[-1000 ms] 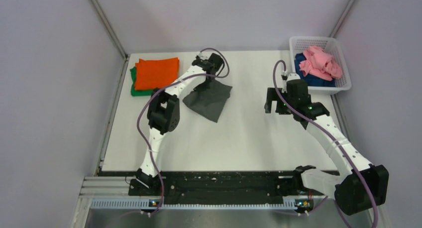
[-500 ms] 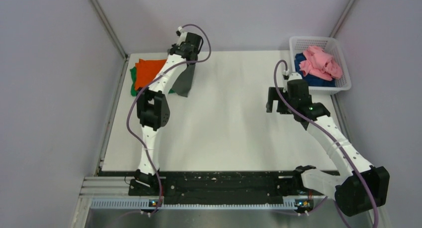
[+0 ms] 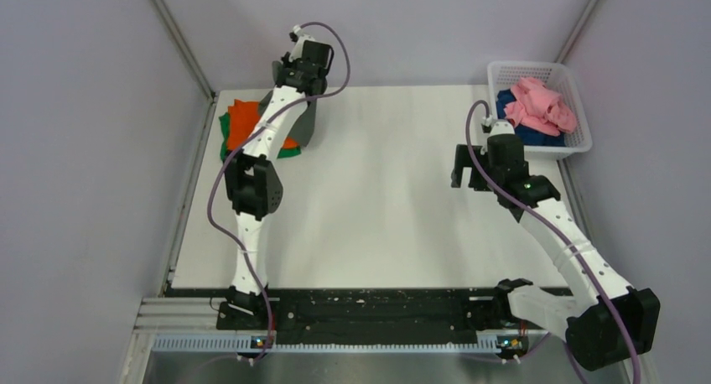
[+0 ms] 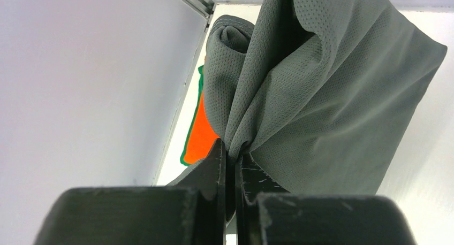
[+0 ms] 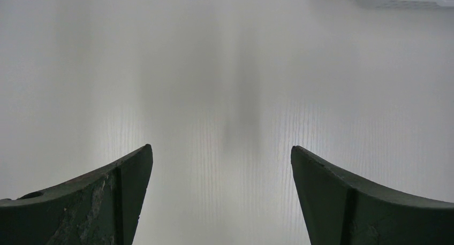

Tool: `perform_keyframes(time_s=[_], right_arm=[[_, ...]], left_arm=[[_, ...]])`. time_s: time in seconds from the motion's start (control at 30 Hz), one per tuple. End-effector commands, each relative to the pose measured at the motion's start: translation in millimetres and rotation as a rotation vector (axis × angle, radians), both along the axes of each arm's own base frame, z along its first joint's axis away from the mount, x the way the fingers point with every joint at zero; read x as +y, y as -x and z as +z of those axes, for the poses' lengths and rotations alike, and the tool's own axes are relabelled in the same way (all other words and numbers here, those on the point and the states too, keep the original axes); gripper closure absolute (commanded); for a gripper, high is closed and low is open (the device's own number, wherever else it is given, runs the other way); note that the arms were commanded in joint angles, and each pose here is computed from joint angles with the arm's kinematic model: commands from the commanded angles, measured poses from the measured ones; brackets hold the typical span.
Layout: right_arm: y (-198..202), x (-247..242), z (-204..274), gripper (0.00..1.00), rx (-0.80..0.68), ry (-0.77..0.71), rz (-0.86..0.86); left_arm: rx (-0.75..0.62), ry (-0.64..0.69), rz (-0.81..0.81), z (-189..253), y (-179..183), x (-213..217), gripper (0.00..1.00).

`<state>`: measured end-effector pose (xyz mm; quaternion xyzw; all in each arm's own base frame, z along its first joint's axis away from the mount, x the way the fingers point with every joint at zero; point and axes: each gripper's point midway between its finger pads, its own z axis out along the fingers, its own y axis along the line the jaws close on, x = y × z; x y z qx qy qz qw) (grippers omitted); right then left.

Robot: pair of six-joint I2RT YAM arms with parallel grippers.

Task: Fold and stack the t-shirts
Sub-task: Put the neatly folded tshirt into the corner of the board with the left arm, then smooth out wrinkles on the folded tshirt

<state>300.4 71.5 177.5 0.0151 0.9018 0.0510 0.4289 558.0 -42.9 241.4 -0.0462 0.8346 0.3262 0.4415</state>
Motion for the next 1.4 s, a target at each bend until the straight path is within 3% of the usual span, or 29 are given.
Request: perform_keyframes(time_s=[0.0,0.3,0.67,0.73,0.77,0.83,0.87,1.13,1.37], right_arm=[[-8,-7,14,0.01,-0.07,-0.006,-0.044],[-6,-20,0,0.01,-0.024,0.053,-0.096],[-4,-30,-16,0.01,0.052,0.109,-0.145],[-4,-29,-16,0.01,0.057,0.106,-0.142],[-4,-29,-16,0.01,0.057,0.104,-0.142],[-5,-27,-16,0.01,0.059,0.103,-0.137],[-6,-27,-17,0.01,0.063,0.104,-0.137],[-8,-26,-15,0.01,0.039,0.081,-0.147],[-6,-22,-13,0.01,0.004,0.044,-0.146]], left_arm=[[-0.148,0.057,0.04,59,2,26,1.0],[-0.036,0.18,0.024,2,-11,68,1.0],[-0.051,0.137,0.151,-29,-24,129,1.0],[-0.058,0.144,0.145,-33,-29,129,0.81],[-0.063,0.144,0.144,-34,-31,129,0.61],[-0.076,0.146,0.141,-35,-36,128,0.06],[-0.082,0.148,0.142,-35,-37,128,0.02],[-0.117,0.215,0.143,-19,-31,121,0.01],[-0.026,0.541,-0.069,-44,-22,55,0.01]])
